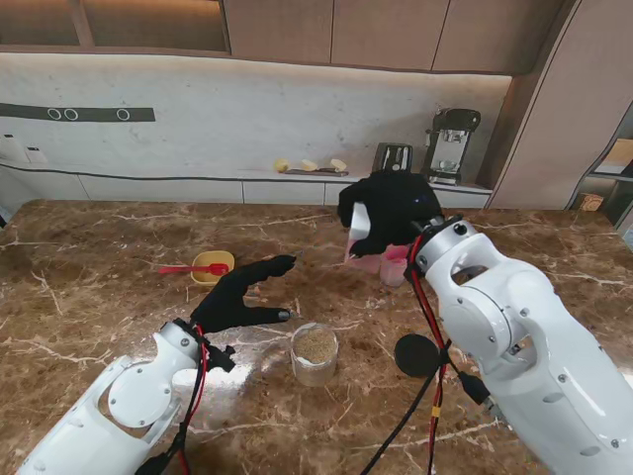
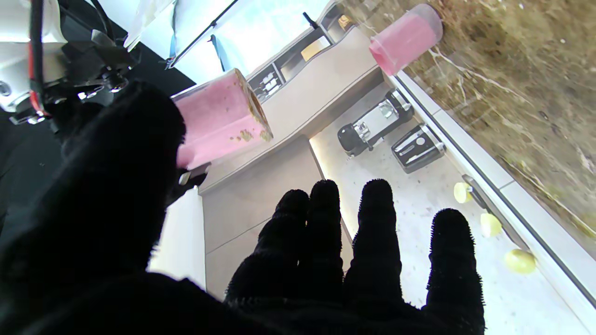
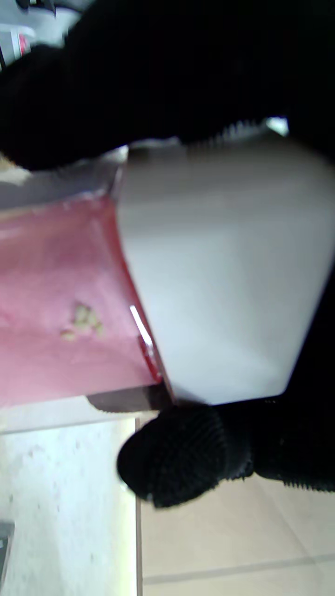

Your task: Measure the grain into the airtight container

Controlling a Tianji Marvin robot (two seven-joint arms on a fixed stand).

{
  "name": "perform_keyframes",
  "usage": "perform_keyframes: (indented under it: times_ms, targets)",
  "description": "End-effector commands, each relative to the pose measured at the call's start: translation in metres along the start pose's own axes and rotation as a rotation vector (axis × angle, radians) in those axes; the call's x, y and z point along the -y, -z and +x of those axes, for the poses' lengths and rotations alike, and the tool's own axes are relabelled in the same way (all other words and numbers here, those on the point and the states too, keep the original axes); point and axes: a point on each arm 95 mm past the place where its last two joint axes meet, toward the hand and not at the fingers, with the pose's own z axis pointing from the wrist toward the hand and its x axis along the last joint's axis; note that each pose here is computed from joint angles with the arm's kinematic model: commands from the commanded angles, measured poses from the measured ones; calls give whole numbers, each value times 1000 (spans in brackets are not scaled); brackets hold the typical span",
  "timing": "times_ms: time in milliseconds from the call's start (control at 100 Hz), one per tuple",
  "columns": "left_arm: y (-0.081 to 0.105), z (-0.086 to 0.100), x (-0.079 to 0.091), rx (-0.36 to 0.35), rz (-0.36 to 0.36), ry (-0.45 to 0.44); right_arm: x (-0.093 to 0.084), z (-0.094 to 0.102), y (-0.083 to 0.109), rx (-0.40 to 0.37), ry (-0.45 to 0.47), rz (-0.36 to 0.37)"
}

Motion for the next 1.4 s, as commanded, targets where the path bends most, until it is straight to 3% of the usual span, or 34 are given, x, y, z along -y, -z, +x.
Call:
perform_keyframes:
  times_ms: [0, 260, 650, 950, 1390]
  targets:
    - [1, -5, 10, 19, 1, -27, 13, -22, 2, 65, 15, 34]
    - [-1, -16, 26, 50, -2, -64, 43, -83, 5, 230, 62, 57]
    - [-1, -28, 22, 69, 6, -81, 94, -149, 5, 438, 79, 129]
    - [2, -37, 20, 93, 16, -73, 138, -176, 0, 521, 56, 151]
    - [8, -39, 19, 112, 33, -65, 173, -195, 10, 649, 26, 147]
